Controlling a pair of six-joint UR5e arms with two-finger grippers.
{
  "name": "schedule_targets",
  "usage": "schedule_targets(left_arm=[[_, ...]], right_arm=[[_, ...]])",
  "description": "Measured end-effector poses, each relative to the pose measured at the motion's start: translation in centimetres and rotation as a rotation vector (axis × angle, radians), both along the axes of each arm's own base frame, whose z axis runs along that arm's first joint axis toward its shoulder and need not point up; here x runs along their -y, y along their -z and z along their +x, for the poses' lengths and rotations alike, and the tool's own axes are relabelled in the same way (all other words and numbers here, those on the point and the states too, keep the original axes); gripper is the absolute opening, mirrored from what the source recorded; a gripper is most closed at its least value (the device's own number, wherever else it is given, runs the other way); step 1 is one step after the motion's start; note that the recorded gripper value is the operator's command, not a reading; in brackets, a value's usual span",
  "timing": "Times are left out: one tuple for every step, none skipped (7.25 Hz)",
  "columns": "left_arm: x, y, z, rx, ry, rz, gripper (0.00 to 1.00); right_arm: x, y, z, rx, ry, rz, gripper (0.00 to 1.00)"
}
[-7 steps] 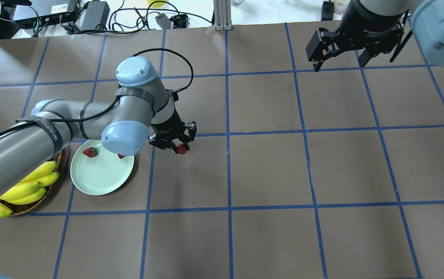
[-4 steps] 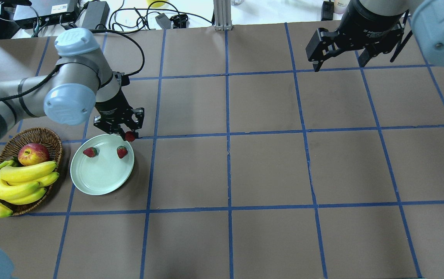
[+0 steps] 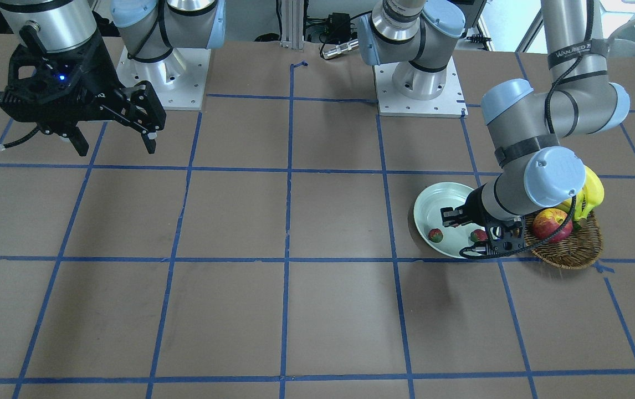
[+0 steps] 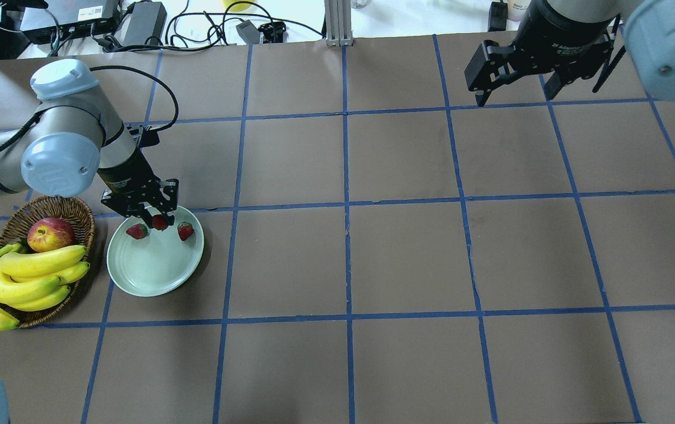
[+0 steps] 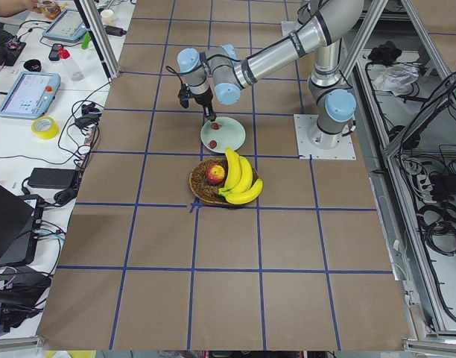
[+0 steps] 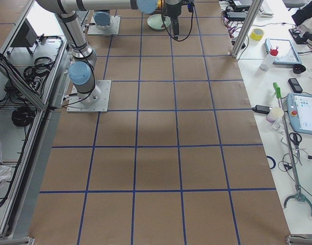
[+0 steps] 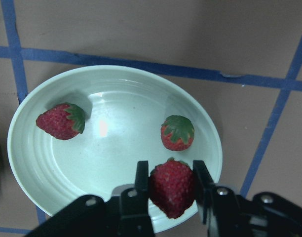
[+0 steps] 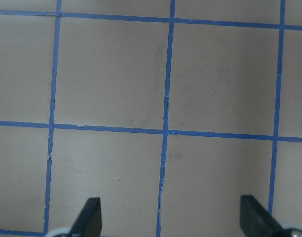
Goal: Collect all strawberries into plate
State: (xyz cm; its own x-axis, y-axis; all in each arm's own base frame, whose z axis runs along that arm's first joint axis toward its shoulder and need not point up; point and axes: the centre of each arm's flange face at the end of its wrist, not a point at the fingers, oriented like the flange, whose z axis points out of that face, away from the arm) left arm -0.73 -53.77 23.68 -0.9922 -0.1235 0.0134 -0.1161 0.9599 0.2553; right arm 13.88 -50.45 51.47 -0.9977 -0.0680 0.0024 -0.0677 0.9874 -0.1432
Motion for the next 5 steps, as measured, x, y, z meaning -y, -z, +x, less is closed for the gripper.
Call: schedule_targets(left_arm=[[-0.2, 0.0, 0.2, 0.001, -0.001, 0.004, 1.0], [-0.3, -0.4, 0.3, 0.004, -0.003, 0.004, 1.0], [-0.3, -1.1, 0.2, 0.008, -0.004, -0.008, 1.0], [-0.2, -2.6, -0.1, 0.017, -0.004, -0.036, 1.0], [0.0, -5.0, -0.3, 0.026, -0.004, -0.067, 1.0]], right_arm=[[0.0, 0.0, 0.0, 0.0, 0.0, 0.0, 1.0], [0.0, 0.0, 0.0, -0.001, 0.0, 0.0, 1.0], [0.0, 0.0, 0.0, -0.001, 0.0, 0.0, 1.0], [0.0, 0.0, 0.0, 0.0, 0.0, 0.0, 1.0], [0.0, 0.0, 0.0, 0.0, 0.0, 0.0, 1.0]])
